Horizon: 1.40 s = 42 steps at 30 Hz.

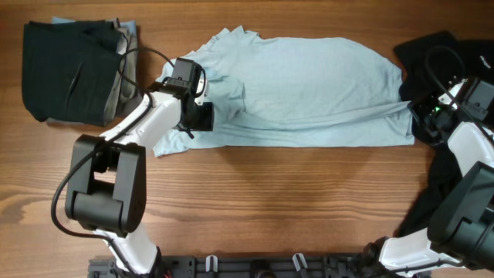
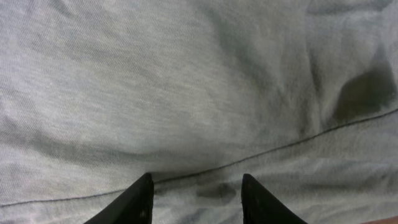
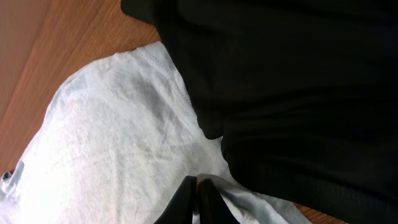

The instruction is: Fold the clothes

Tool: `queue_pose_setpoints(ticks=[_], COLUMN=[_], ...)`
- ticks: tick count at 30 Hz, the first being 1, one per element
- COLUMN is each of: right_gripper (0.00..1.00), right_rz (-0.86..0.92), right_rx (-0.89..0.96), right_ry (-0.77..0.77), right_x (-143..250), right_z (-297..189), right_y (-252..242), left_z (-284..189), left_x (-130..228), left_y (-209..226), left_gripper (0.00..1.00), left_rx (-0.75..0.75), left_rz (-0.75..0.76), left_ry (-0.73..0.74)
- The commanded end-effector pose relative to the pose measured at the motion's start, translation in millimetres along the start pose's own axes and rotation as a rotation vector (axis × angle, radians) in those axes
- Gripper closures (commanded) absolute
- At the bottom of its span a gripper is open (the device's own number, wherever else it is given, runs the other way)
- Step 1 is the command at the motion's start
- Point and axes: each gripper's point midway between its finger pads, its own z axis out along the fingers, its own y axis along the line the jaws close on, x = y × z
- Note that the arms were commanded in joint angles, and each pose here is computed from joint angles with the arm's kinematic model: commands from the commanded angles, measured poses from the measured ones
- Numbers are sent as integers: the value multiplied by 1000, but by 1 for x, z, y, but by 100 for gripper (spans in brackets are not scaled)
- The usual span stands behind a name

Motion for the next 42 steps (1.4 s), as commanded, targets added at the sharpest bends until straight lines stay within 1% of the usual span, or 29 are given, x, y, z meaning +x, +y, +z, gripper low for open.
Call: queue_pose_setpoints(ticks=[1, 5, 6, 7, 8, 9, 10, 12, 14, 16, 18, 19, 21, 23, 26, 28, 34, 37, 39, 42], right_gripper=[94, 94, 92, 82, 69, 47, 43, 42, 44, 47, 46, 46, 45, 47, 55, 55, 55, 54, 55, 53], right_rz=[8, 3, 2, 1, 2, 1, 0, 2, -1, -62, -93, -136, -236, -273, -367, -460, -575, -611, -673, -722], right_rx=[18, 18, 16, 15, 15, 16, 16, 16, -1, -73, -83, -93, -138, -162, -190, -198, -154, -148, -191, -211], right_ry=[-11, -27, -30, -31, -30, -30, -30, -28, -7, 47, 73, 94, 143, 200, 337, 417, 564, 617, 642, 646], right_x=[-3, -6, -7, -7, -7, -7, -7, -7, -3, 7, 14, 22, 43, 66, 121, 158, 223, 242, 252, 258], right_z=[3, 4, 5, 6, 6, 6, 6, 6, 4, -5, -12, -19, -29, -34, -33, -29, -7, 0, 3, 4], right_y=[-3, -3, -3, -3, -3, -3, -3, -3, 0, 17, 26, 35, 59, 78, 107, 120, 126, 122, 125, 128], left_z=[3, 3, 3, 3, 3, 3, 3, 3, 3, 3, 3, 3, 3, 3, 3, 3, 3, 3, 3, 3], left_x=[1, 1, 1, 1, 1, 1, 1, 1, 1, 1, 1, 1, 1, 1, 1, 1, 1, 1, 1, 1], left_y=[4, 4, 4, 4, 4, 4, 4, 4, 4, 4, 4, 4, 4, 4, 4, 4, 4, 4, 4, 4], left_gripper=[55, 55, 55, 55, 55, 54, 54, 53, 53, 52, 52, 51, 48, 48, 47, 46, 46, 46, 46, 45], left_rx=[-8, -8, -8, -8, -8, -8, -8, -8, -8, -8, -8, -8, -8, -8, -8, -8, -8, -8, -8, -8], left_rz=[-15, -15, -15, -15, -15, -15, -15, -15, -15, -15, -15, -15, -15, -15, -15, -15, -15, -15, -15, -15], left_ry=[6, 6, 6, 6, 6, 6, 6, 6, 6, 6, 6, 6, 6, 6, 6, 6, 6, 6, 6, 5])
